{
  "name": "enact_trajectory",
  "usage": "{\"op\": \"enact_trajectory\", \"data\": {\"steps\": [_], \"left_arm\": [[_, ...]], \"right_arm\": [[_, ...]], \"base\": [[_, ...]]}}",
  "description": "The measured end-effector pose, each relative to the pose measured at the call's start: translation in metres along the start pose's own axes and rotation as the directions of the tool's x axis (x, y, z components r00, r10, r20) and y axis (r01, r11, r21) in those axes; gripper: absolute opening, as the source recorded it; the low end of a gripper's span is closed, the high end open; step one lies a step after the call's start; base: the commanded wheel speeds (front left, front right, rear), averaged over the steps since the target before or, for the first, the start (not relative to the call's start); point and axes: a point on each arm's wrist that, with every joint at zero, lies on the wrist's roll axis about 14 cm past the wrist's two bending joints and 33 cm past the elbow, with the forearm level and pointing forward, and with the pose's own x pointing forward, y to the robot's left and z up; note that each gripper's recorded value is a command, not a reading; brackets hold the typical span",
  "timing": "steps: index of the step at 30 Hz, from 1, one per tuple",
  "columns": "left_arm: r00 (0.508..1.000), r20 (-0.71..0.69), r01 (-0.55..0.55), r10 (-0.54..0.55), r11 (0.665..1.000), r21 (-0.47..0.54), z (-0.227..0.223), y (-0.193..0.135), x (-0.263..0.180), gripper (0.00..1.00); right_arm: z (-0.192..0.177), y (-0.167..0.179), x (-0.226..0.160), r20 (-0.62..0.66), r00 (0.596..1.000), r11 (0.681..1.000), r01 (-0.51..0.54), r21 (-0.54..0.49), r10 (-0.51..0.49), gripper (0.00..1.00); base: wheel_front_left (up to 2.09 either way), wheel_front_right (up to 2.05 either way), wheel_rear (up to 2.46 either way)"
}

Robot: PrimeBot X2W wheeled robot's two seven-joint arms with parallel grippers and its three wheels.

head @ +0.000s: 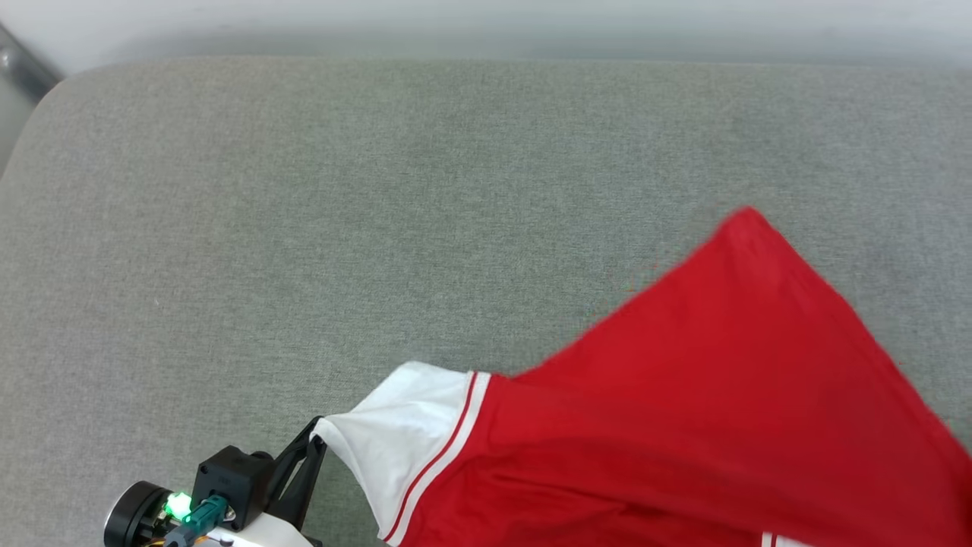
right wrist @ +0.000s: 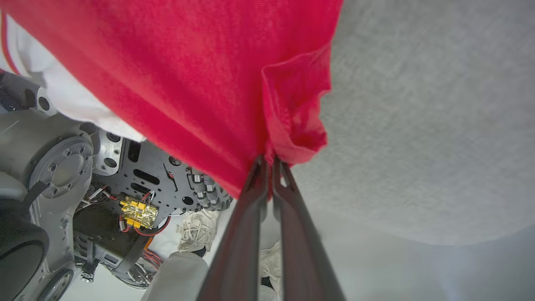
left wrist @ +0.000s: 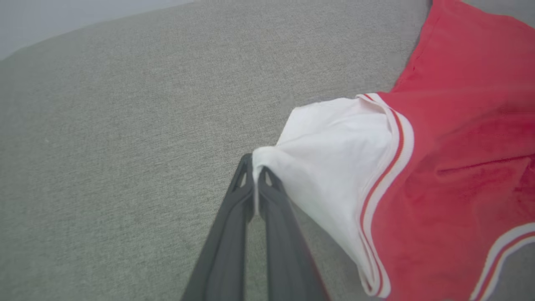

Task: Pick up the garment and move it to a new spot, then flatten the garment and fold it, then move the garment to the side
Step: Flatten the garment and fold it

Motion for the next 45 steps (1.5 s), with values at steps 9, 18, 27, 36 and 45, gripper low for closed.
{"op": "enact_trajectory", "data": {"steps": [9, 18, 27, 36, 45], "left_arm": [[1.0, -0.011, 0.0, 0.0, 1.0, 0.003, -0.002, 0.003, 0.0, 0.0], [1.0, -0.007, 0.004, -0.004, 1.0, 0.0, -0.001, 0.001, -0.002, 0.0], [1.0, -0.021, -0.005, 0.005, 1.0, -0.009, -0.006, 0.0, 0.0, 0.0], [1.0, -0.026, -0.007, 0.006, 1.0, -0.016, -0.008, 0.003, 0.013, 0.0], [0.999, -0.046, -0.031, 0.029, 0.999, -0.033, -0.017, 0.009, 0.022, 0.0]], "right_arm": [[-0.07, 0.043, 0.03, -0.05, 0.992, 0.987, -0.111, 0.112, 0.117, 0.0], [0.028, -0.007, -0.017, 0.305, 0.951, 0.995, 0.018, 0.102, -0.048, 1.0], [0.124, -0.02, -0.074, 0.452, 0.887, 0.99, 0.13, -0.056, -0.091, 1.0], [0.178, 0.008, -0.044, 0.328, 0.944, 0.969, 0.118, -0.218, -0.041, 1.0], [0.218, 0.036, 0.019, 0.201, 0.979, 0.958, 0.05, -0.281, 0.008, 1.0]], "base": [[0.0, 0.0, 0.0], [0.0, 0.0, 0.0], [0.0, 0.0, 0.0], [0.0, 0.0, 0.0], [0.0, 0.0, 0.0]]}}
